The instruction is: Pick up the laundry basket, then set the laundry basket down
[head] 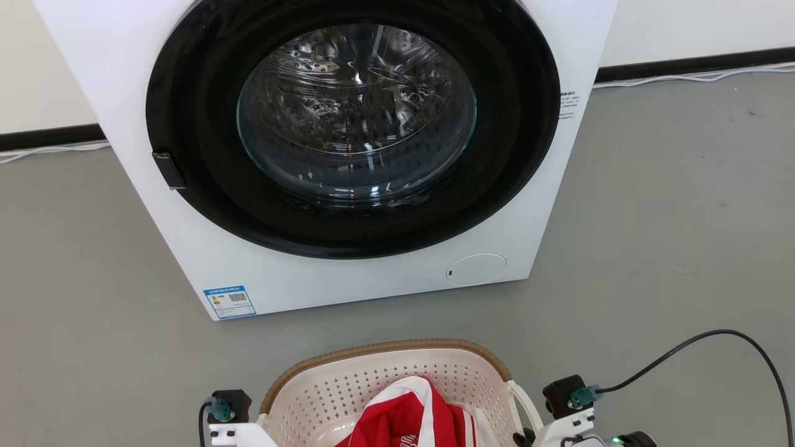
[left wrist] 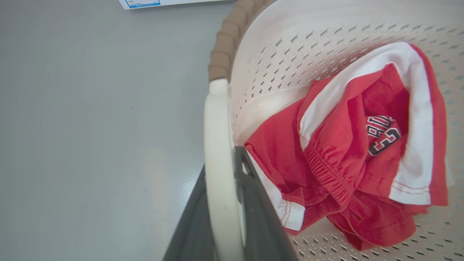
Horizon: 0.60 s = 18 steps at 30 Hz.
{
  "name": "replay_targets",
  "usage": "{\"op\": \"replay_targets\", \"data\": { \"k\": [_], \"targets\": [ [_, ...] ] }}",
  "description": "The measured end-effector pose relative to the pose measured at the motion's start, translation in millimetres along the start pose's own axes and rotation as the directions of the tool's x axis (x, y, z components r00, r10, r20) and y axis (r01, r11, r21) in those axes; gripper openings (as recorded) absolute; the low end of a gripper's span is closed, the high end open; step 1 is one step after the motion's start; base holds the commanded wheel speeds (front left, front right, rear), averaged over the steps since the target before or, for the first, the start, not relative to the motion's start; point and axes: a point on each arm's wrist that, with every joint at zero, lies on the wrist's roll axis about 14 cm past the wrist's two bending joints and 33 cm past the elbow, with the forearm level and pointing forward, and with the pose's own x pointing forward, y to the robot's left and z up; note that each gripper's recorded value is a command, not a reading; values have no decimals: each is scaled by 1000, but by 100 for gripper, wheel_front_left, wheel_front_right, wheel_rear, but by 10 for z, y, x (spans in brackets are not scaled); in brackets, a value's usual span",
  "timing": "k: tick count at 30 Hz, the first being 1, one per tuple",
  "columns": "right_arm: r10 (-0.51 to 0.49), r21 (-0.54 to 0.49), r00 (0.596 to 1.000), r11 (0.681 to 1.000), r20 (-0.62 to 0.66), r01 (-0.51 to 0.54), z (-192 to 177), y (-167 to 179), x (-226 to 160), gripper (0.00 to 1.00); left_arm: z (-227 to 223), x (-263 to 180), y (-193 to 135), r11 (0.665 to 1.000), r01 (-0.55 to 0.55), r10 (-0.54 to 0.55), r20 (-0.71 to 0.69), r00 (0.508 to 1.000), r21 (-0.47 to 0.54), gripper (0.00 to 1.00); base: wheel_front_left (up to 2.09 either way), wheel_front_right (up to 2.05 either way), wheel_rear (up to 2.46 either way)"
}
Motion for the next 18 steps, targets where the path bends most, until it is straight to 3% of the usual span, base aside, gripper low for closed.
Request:
{"op": "replay_targets", "data": {
  "k": [18],
  "targets": [
    [10, -24, 1000, 1000, 6, -9, 27, 43, -3, 0, 15, -49, 31, 1000, -9, 9, 12, 1000, -11, 0, 0, 0, 0]
  ]
}}
